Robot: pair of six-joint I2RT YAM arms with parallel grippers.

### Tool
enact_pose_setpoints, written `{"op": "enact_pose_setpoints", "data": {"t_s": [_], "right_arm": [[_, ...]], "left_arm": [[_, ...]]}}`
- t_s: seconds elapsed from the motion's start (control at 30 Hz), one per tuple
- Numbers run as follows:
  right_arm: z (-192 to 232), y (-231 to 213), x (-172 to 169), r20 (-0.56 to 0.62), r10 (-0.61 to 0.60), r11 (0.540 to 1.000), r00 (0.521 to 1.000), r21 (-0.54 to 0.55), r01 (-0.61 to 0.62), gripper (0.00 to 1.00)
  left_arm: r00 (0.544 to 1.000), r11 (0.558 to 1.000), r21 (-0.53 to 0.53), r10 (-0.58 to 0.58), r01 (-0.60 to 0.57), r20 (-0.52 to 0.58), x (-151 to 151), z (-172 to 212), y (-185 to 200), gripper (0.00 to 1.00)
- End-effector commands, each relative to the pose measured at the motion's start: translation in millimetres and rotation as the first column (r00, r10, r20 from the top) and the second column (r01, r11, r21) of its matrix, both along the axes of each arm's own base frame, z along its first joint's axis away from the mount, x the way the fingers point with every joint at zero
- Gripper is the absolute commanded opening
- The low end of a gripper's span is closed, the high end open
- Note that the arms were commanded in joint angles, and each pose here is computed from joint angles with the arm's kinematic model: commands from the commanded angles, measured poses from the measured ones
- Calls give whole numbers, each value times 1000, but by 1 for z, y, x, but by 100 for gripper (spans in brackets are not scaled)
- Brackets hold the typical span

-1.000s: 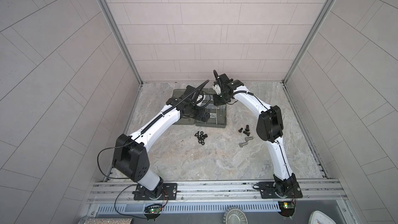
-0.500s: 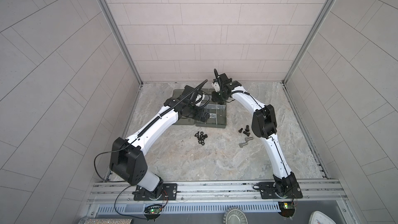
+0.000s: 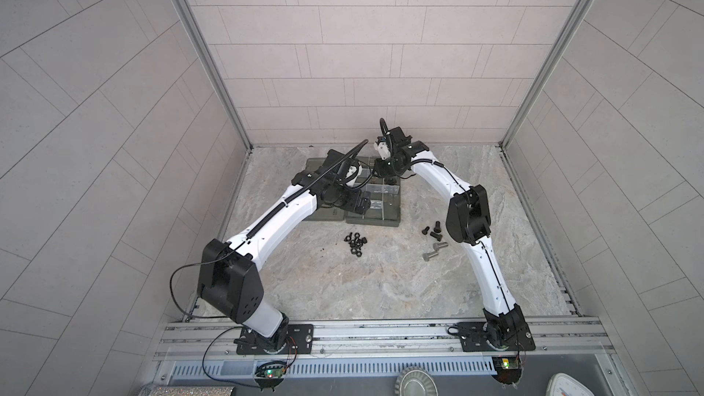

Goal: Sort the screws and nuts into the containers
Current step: 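Lower the wing nut into a compartment and open the right gripper, then move the right gripper over the steel bolt and lower onto it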

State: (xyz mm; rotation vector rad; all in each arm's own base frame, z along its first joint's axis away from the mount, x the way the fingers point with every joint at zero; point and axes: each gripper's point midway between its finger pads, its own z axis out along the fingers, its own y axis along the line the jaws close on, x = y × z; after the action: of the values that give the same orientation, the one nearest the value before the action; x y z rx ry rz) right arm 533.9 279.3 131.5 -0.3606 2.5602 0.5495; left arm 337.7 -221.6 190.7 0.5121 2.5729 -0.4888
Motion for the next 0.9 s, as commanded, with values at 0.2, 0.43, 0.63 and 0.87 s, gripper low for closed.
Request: {"op": "enact_pose_setpoints", "data": {"t_s": [0.2, 0.43, 0.63, 0.87], "right_arm": [[46, -90, -107, -51, -39, 977, 998, -212, 27, 29], [-8, -141, -187, -176, -151, 969, 973, -223, 110, 33], [-42, -167, -224, -248, -206, 951, 947, -277, 135, 34], [-60, -181, -256, -284, -315, 928, 906, -293, 231, 34]], "left_arm": [[1000, 998, -63, 9, -9, -7, 9, 8, -12, 100], [996, 990, -110, -85, 84, -4, -1, 12, -56, 100], [975, 970, -98, -221, 220, 4, -25, 10, -104, 100], [975, 972, -81, -222, 222, 11, -32, 8, -110, 100]]}}
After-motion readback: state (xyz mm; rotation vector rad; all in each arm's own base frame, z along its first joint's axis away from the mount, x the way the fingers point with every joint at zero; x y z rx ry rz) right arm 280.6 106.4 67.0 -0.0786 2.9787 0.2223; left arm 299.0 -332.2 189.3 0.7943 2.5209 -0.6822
